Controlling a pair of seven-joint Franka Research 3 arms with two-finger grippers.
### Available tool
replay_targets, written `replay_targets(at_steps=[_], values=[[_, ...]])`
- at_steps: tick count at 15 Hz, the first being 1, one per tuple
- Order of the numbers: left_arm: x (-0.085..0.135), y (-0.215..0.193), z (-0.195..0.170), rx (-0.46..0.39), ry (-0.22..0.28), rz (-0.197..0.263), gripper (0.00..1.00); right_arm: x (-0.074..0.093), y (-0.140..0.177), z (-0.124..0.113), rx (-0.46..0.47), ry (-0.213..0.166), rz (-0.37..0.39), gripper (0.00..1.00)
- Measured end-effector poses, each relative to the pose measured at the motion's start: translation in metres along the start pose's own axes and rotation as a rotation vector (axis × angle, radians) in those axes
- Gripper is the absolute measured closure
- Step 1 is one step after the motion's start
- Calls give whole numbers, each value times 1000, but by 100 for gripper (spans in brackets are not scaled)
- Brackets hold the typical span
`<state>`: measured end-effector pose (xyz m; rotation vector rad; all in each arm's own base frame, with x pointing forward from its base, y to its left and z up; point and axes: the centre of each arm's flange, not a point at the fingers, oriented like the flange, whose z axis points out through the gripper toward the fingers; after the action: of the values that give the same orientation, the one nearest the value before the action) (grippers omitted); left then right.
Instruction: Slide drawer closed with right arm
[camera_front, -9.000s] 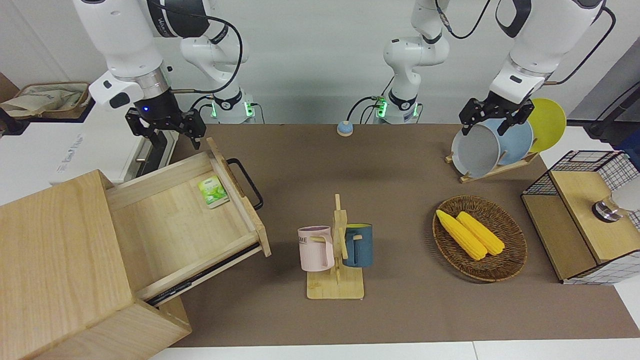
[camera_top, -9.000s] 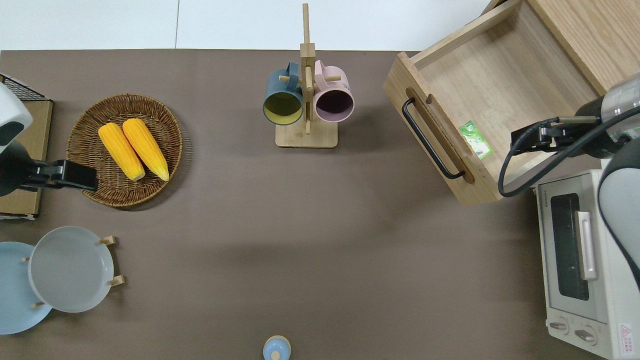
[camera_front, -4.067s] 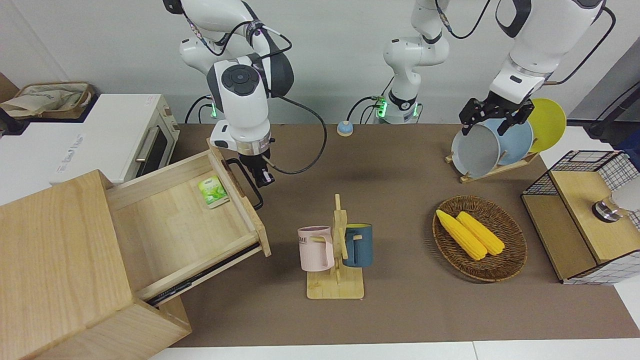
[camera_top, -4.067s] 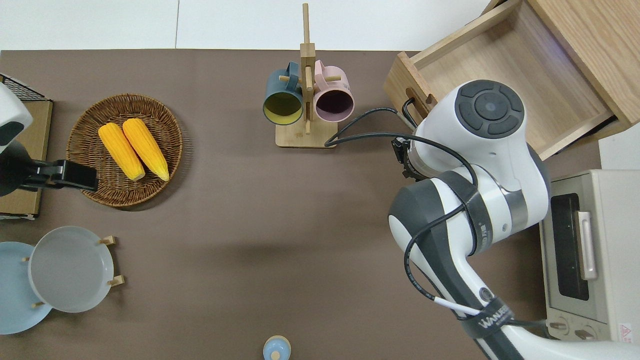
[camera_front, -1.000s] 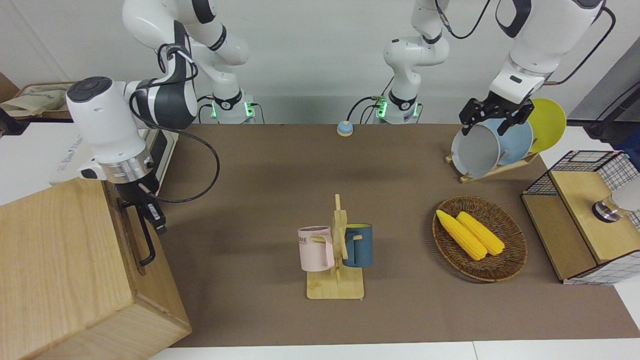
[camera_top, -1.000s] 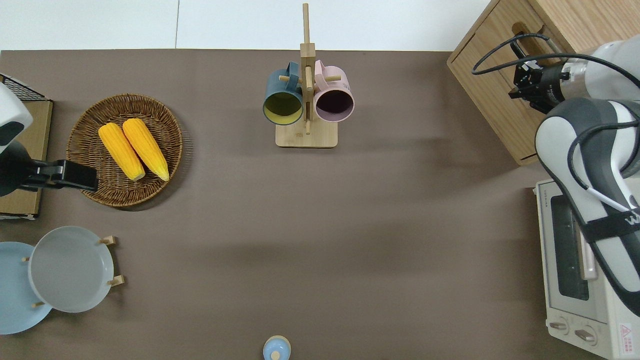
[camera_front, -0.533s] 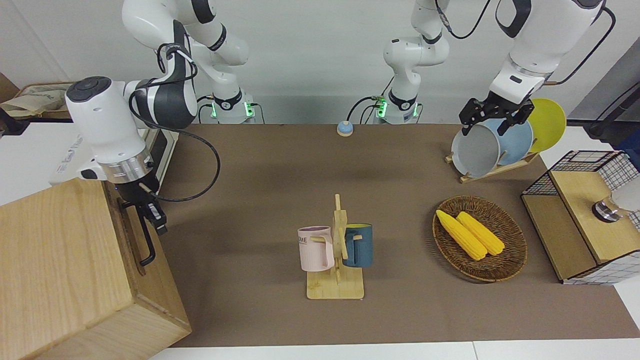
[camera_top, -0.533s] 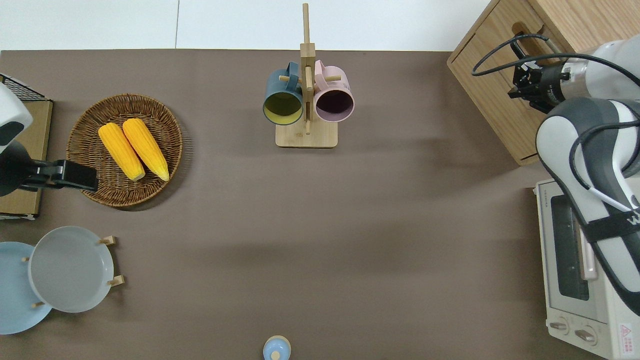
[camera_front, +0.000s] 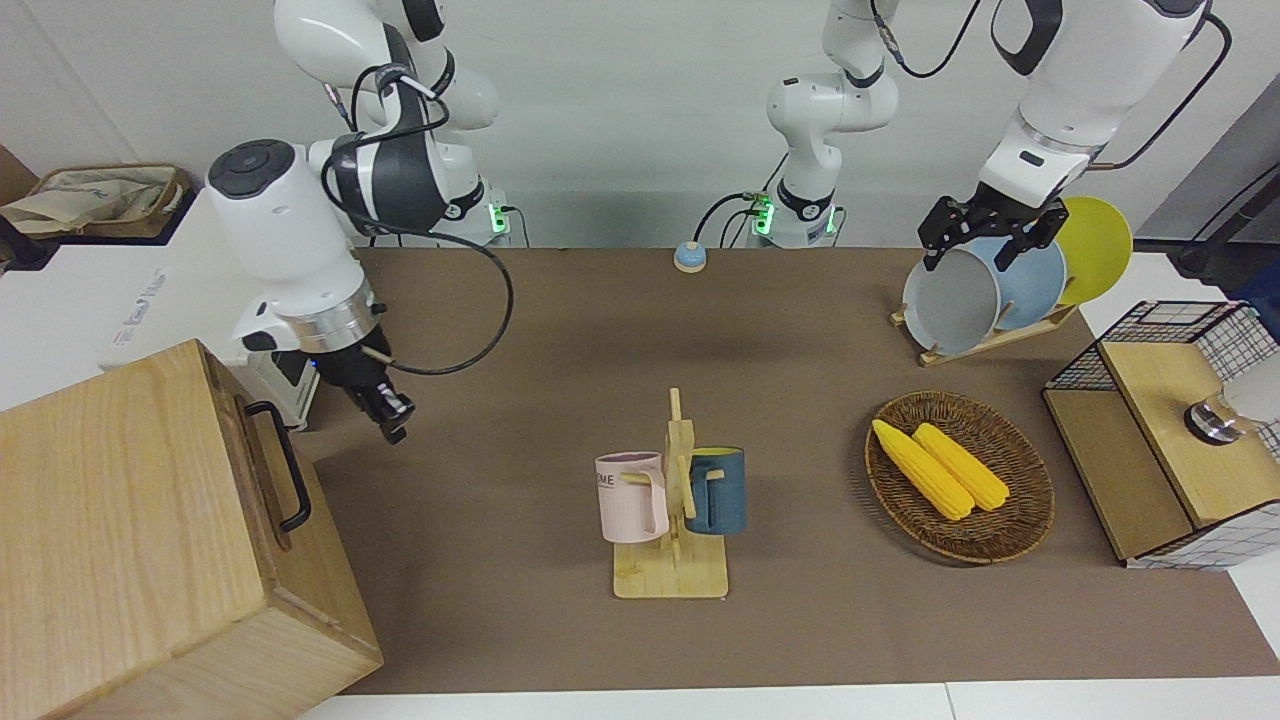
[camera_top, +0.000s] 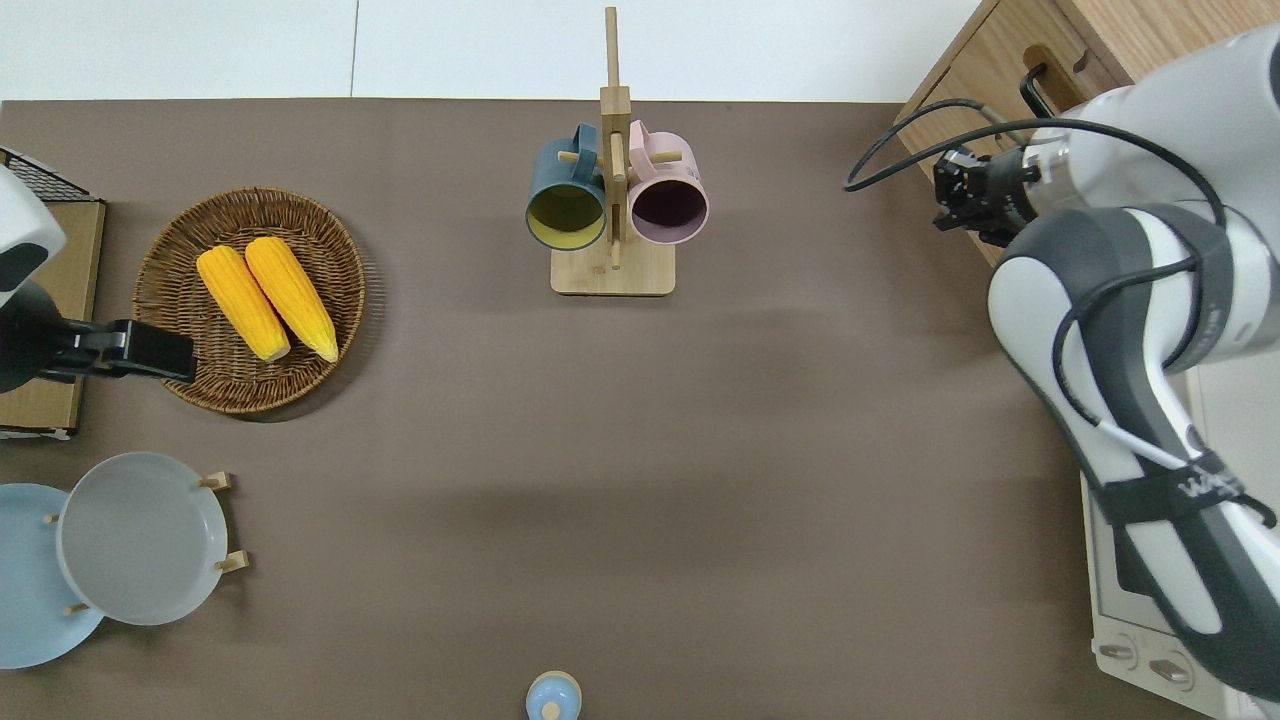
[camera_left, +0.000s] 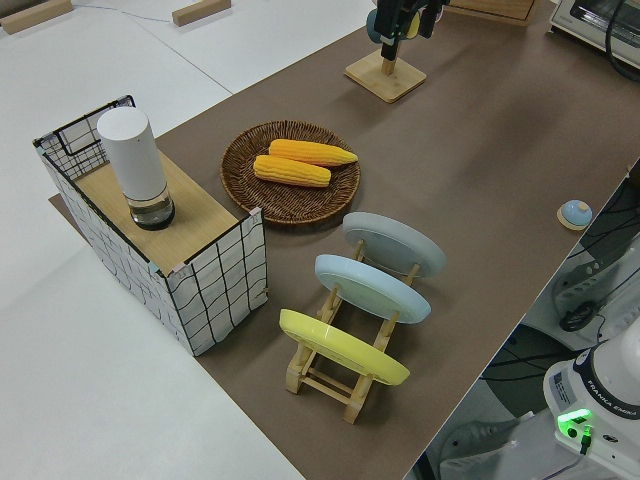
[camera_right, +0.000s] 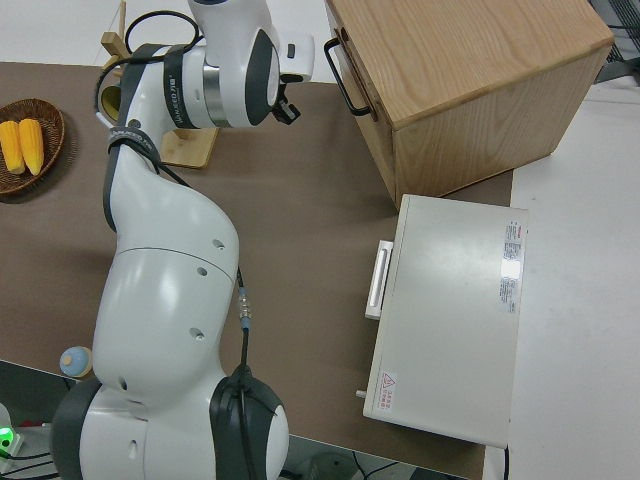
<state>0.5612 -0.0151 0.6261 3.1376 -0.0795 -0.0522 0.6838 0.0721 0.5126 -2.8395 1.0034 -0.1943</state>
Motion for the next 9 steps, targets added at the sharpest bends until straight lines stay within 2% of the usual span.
replay_targets(at_steps=[2, 5, 7, 9], values=[[0, 0, 0, 0, 0, 0, 0, -33, -19, -11, -31, -37, -73, 99], [0, 0, 0, 0, 0, 0, 0, -72, -31, -34, -74, -82, -214, 99], [0, 0, 0, 0, 0, 0, 0, -90, -31, -57, -82, -89, -308, 99], [0, 0, 0, 0, 0, 0, 0, -99, -23, -80, -82, -87, -418, 99]])
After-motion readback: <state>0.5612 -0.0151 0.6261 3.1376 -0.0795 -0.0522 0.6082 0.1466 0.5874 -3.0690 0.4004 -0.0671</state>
